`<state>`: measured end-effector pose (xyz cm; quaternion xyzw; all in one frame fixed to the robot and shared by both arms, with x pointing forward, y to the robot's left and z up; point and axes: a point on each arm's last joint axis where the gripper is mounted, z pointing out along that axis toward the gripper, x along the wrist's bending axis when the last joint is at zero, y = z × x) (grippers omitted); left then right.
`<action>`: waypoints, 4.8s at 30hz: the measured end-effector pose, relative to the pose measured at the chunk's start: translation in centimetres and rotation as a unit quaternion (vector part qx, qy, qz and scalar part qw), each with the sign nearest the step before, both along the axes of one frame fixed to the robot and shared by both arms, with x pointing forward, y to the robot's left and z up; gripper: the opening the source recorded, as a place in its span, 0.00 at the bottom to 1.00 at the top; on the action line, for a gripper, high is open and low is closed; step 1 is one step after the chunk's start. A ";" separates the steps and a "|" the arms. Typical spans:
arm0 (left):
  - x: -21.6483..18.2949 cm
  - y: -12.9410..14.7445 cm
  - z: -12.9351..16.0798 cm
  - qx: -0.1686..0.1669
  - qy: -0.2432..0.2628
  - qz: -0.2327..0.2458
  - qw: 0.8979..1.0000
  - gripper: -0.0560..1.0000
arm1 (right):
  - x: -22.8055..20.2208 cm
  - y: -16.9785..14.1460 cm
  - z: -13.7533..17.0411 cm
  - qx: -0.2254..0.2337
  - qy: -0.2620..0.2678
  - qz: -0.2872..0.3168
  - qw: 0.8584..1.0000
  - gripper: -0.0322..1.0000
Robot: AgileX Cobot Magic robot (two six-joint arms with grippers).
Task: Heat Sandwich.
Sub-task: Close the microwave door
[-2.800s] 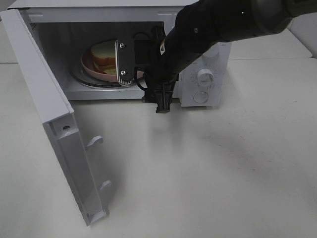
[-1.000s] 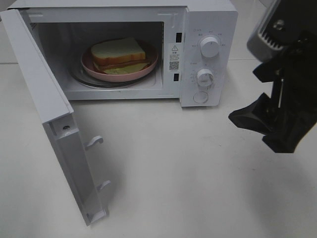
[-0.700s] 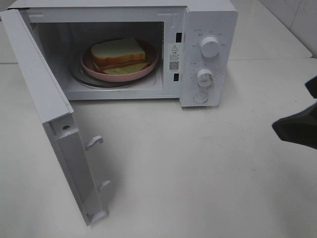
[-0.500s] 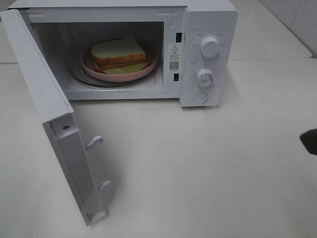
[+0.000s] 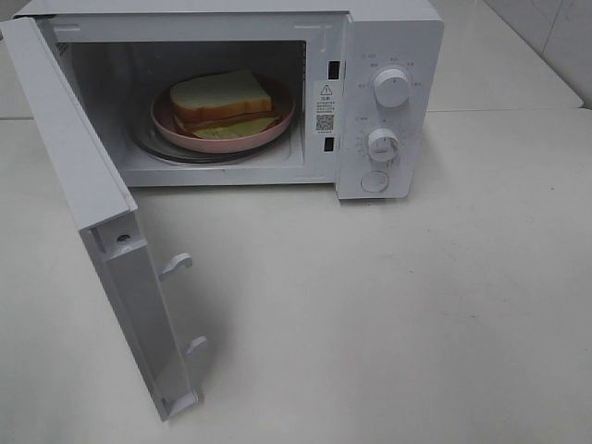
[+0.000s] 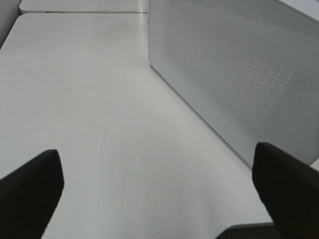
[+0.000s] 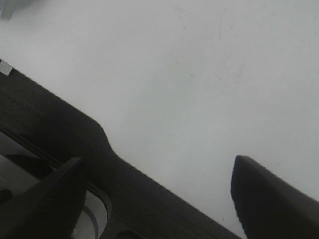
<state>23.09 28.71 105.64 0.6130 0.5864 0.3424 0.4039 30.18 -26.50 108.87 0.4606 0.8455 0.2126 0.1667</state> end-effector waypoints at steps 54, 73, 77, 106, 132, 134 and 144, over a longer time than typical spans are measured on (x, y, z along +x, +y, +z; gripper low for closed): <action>0.0 0.0 0.0 0.000 0.000 0.000 1.000 0.97 | -7.2 -4.0 -4.0 0.113 -0.231 -0.300 0.919 0.78; 0.0 0.0 0.0 0.000 0.000 0.000 1.000 0.97 | -7.1 -4.0 -4.0 0.118 -0.234 -0.298 0.918 0.76; 0.0 0.0 0.0 0.000 0.000 0.000 1.000 0.97 | -7.1 -4.0 -4.0 0.118 -0.234 -0.298 0.918 0.76; 0.0 0.0 0.0 -0.009 0.001 0.004 1.000 0.97 | -7.1 -4.0 -4.0 0.118 -0.234 -0.298 0.918 0.76; 5.8 0.9 2.4 -0.008 -0.016 0.036 0.999 0.27 | -7.1 -4.0 -4.0 0.118 -0.234 -0.298 0.918 0.76; 6.9 1.2 2.6 0.005 -0.022 0.044 0.999 0.12 | -7.1 -4.0 -4.0 0.118 -0.234 -0.298 0.918 0.76; 10.4 1.8 2.2 0.020 -0.057 0.058 0.996 0.05 | -7.1 -4.0 -4.0 0.118 -0.234 -0.298 0.918 0.76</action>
